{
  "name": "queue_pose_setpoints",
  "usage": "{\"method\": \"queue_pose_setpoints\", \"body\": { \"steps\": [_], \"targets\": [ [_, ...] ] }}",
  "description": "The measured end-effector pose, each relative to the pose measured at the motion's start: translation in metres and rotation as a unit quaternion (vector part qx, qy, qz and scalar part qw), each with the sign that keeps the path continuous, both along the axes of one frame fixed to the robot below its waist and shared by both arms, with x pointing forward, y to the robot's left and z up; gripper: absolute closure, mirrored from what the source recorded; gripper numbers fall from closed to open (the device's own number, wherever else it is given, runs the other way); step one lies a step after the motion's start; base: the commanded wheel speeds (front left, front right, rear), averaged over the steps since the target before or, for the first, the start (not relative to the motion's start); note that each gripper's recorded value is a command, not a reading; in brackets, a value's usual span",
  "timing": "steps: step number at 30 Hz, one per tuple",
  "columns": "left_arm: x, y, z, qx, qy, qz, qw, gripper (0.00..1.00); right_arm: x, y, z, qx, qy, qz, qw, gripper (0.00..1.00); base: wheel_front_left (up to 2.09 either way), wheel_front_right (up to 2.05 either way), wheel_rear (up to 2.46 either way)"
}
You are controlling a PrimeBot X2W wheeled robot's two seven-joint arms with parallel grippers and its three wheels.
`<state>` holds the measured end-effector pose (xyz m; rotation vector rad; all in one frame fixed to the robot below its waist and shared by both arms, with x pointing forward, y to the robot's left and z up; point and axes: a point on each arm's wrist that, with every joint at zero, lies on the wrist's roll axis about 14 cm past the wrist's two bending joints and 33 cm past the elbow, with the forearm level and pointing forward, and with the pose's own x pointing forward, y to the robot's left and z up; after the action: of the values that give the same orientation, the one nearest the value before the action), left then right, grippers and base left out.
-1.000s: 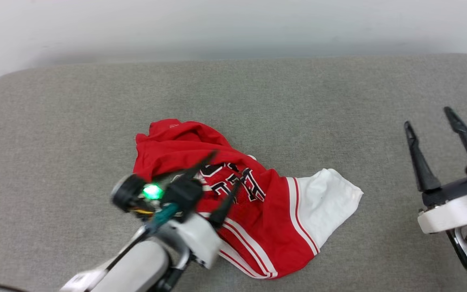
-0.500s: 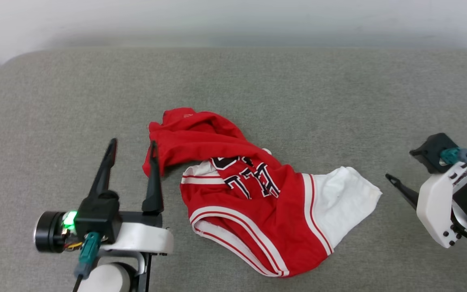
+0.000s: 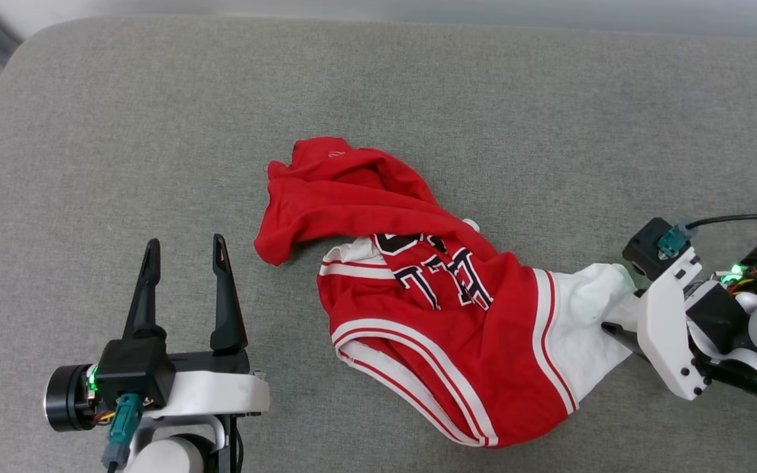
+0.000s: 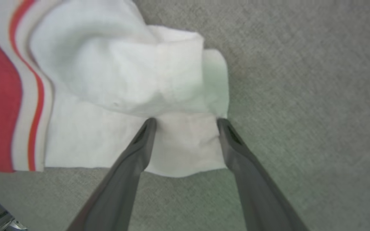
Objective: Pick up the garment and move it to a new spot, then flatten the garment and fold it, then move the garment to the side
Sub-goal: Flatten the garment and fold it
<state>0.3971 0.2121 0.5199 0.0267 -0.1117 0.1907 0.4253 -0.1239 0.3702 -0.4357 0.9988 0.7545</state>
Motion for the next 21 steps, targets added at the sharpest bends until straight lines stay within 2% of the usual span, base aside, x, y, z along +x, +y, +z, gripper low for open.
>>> {"method": "queue_pose_setpoints", "body": {
  "steps": [3,4,5,9,11,17,21],
  "targets": [
    [0.002,0.003,-0.004,0.0,0.003,0.003,1.0,0.0,0.0,0.006,-0.008,0.009,0.005,0.007,1.0,0.0,0.0,0.0,0.0],
    [0.002,0.004,-0.005,0.001,0.003,0.004,1.0,0.0,0.0,0.007,-0.007,0.015,0.001,0.006,1.0,0.15,0.0,0.0,0.0],
    [0.002,0.005,-0.006,0.002,0.004,0.005,1.0,0.0,0.001,0.008,-0.005,0.023,-0.007,0.005,1.0,1.0,0.0,0.0,0.0],
    [-0.002,0.007,-0.007,0.005,0.005,0.002,1.0,0.0,0.005,0.005,0.012,0.054,-0.041,-0.009,0.998,1.0,0.0,0.0,0.0],
    [-0.005,0.006,-0.005,0.006,0.003,-0.001,1.0,0.0,0.005,-0.011,0.023,0.063,-0.05,-0.035,0.996,1.0,0.0,0.0,0.0],
    [-0.008,-0.001,0.001,0.002,-0.008,-0.013,1.0,0.0,-0.014,-0.094,0.034,0.022,-0.038,-0.126,0.991,1.0,0.0,0.0,0.0],
    [-0.006,-0.004,-0.004,-0.001,-0.002,-0.02,1.0,0.0,-0.026,-0.122,0.02,0.01,-0.009,-0.178,0.984,1.0,0.0,0.0,0.0]
  ]
}}
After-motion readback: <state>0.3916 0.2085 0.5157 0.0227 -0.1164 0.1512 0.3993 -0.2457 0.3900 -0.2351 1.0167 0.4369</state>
